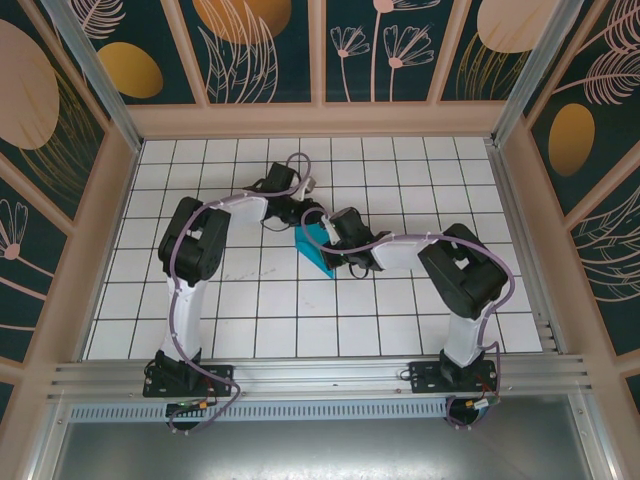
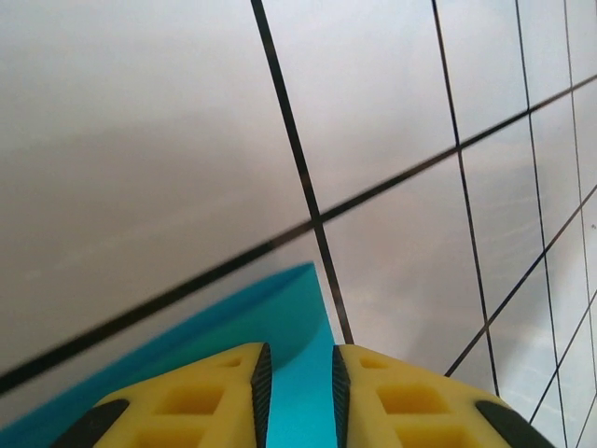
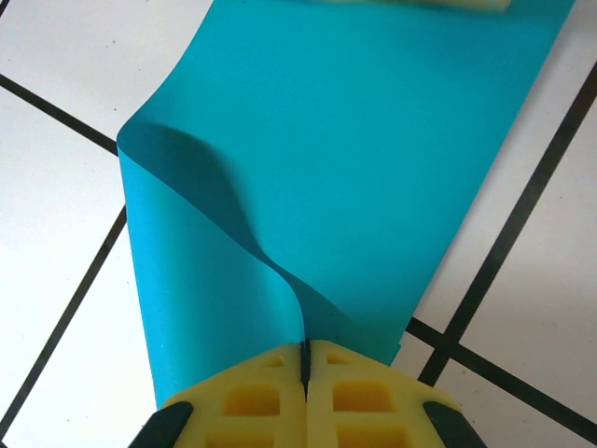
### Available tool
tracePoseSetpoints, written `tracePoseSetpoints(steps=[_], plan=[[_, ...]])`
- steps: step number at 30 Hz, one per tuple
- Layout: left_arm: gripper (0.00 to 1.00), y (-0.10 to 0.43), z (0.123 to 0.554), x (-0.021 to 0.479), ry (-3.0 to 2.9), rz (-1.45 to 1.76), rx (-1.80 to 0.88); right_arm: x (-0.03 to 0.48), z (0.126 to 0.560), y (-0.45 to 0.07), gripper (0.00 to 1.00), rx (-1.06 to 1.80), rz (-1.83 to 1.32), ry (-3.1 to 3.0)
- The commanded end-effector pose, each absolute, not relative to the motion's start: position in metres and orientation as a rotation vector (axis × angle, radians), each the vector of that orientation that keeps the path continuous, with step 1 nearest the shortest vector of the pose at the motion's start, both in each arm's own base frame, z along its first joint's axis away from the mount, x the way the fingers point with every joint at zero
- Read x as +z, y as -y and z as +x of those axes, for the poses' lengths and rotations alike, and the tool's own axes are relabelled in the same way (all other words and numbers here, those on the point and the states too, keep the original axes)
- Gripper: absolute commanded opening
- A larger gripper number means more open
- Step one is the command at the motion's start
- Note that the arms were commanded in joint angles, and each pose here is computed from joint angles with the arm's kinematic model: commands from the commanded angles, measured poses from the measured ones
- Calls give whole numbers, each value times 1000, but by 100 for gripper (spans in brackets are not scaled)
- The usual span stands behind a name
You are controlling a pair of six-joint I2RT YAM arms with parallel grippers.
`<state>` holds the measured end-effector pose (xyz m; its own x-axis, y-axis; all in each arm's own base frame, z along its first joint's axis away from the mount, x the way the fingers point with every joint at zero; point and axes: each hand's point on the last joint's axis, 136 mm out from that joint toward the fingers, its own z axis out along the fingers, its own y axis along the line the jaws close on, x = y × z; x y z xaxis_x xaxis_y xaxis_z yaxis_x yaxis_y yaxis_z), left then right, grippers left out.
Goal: Fold a paper plane with a square sheet of paper (fold left side to right side)
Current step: Third fold the triangle at the center of the table.
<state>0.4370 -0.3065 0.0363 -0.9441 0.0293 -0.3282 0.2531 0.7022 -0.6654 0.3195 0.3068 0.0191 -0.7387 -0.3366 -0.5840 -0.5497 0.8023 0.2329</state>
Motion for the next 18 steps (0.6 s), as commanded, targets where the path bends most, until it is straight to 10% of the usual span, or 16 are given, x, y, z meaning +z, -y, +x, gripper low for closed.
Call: tracePoseSetpoints(steps=[1,18], plan=[[30,295,452,47,-2606,220,-1056,-18,292,-297,0,488,-721,-2607],[15,276,375,86,-2461,189,-1259,-17,293,-300,0,497,-725,-2604]])
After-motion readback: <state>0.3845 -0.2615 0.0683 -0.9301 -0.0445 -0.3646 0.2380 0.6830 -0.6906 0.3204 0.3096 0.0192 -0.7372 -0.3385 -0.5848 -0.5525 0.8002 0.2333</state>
